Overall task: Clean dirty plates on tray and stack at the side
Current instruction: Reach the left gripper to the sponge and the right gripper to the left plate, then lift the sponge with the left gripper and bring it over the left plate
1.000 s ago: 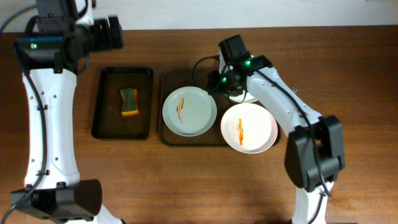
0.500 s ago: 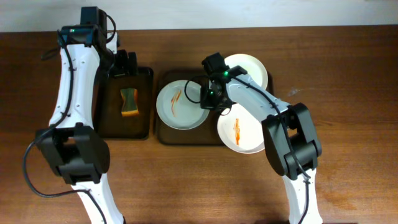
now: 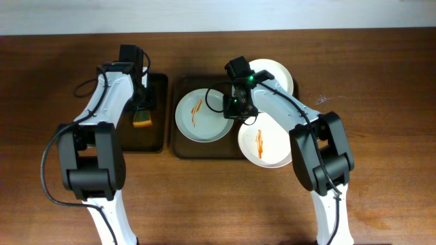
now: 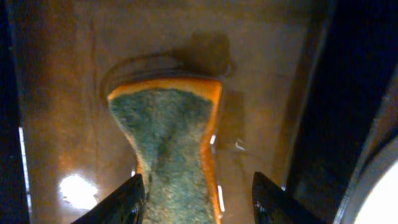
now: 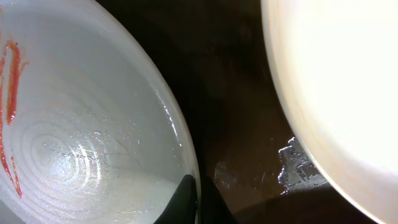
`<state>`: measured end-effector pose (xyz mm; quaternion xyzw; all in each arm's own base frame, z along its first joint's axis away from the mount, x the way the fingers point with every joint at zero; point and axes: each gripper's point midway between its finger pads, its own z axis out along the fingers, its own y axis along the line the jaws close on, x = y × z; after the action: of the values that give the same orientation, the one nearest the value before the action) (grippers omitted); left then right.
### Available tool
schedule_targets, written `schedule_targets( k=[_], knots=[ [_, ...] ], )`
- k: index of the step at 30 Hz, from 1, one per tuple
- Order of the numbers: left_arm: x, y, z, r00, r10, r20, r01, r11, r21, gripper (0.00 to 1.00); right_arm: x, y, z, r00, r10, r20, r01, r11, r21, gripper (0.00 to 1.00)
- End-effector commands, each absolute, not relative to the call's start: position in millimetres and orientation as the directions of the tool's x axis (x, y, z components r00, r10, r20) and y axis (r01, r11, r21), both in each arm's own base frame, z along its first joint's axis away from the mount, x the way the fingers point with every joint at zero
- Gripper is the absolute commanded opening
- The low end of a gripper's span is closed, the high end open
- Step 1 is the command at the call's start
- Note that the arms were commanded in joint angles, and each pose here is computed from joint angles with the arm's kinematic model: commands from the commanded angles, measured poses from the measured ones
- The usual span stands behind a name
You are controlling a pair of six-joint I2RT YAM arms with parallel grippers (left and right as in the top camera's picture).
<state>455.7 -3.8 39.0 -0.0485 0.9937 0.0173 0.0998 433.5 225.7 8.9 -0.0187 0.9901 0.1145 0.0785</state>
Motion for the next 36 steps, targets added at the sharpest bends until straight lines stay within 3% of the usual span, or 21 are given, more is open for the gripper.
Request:
schedule_targets(
  k=[1,7,10,14,16,19,36],
  knots=[
    [457.0,7.3,26.2,-0.974,-0.067,-0.215,-0.086,0.993,0.081,0.5,432.4,217.9,-5.8,-0.988,-0.052,-0.144,-0.078,0.98,0.184,0.04],
    [457.5,13.7,3.4,-0.964,-0.066,-0.256,-0.098,0.989,0.113,0.43,432.5,217.6,-5.8,-0.988,-0.051,-0.143,-0.078,0.98,0.184,0.04],
    [458.5,13.5,3.6,-0.963,-0.067,-0.261,-0.099,0.989,0.112,0.01,432.6,217.8,-5.8,-0.988,-0.051,-0.144,-0.078,0.98,0.184,0.04],
    [457.3,5.4,25.7,-0.967,-0.053,-0.251,-0.073,0.995,0.07,0.0,428.2,223.3,-4.9,-0.991,-0.055,-0.124,-0.081,0.972,0.219,0.04],
    [458.8,-14.4,62.0,-0.96,0.02,-0.279,0.028,0.999,-0.023,0.0,422.5,236.3,0.9,-0.989,-0.109,-0.098,-0.136,0.931,0.34,0.04],
    [460.0,-35.5,88.1,-0.941,0.052,-0.335,0.1,0.987,-0.127,0.0,420.9,230.2,3.4,-0.99,-0.117,-0.074,-0.137,0.912,0.388,0.04],
    [467.6,-39.2,92.8,-0.928,0.054,-0.368,0.112,0.984,-0.138,0.0,422.9,227.8,3.7,-0.986,-0.14,-0.088,-0.163,0.907,0.388,0.04]
  ],
)
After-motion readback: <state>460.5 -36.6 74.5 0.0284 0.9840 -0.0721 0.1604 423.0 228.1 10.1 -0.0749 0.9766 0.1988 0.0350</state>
